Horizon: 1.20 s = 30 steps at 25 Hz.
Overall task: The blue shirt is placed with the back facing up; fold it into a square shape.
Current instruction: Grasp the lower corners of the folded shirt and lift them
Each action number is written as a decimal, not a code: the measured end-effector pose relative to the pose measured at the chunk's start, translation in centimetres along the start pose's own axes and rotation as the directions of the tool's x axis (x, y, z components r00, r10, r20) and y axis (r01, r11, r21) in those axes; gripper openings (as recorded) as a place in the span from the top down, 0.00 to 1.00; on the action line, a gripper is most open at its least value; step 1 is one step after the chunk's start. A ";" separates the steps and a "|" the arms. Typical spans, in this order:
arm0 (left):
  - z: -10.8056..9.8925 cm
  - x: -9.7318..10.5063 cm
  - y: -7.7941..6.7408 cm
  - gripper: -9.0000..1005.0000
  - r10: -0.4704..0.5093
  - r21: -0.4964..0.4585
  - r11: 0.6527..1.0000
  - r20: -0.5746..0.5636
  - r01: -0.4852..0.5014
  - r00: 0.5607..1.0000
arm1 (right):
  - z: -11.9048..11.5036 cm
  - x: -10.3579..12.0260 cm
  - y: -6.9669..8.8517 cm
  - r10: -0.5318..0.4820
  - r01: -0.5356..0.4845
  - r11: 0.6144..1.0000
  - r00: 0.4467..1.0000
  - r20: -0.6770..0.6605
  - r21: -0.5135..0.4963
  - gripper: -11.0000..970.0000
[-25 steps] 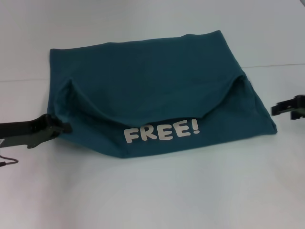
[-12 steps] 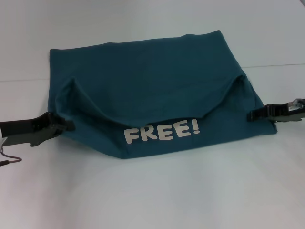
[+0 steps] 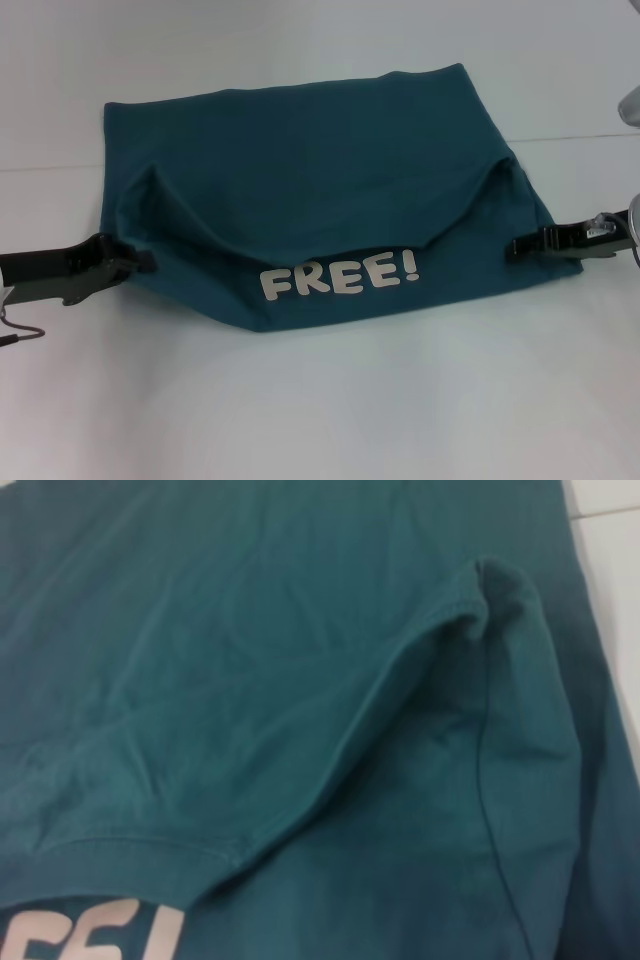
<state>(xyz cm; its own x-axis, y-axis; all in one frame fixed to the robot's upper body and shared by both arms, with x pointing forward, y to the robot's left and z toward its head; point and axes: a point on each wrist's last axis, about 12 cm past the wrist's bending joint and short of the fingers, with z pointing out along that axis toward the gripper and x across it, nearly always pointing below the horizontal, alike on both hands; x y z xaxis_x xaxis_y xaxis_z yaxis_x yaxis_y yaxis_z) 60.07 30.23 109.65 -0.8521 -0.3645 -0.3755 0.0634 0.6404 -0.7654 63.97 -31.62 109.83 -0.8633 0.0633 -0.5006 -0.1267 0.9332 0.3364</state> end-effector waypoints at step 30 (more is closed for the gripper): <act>-5.6 -2.1 -2.3 0.96 0.042 -0.064 0.996 -0.294 -0.063 0.955 | -10.0 -2.7 0.4 -0.038 -0.003 0.985 0.972 -0.233 -0.172 0.95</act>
<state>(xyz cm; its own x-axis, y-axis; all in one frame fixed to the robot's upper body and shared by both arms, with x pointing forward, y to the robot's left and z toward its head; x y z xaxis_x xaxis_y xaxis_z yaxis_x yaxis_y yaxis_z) 58.83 33.32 115.14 -0.9639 -0.1223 -0.2364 0.0836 0.7041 -0.7052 61.38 -34.92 119.28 -0.9481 -0.0561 -0.3131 -0.2061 0.8582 0.4702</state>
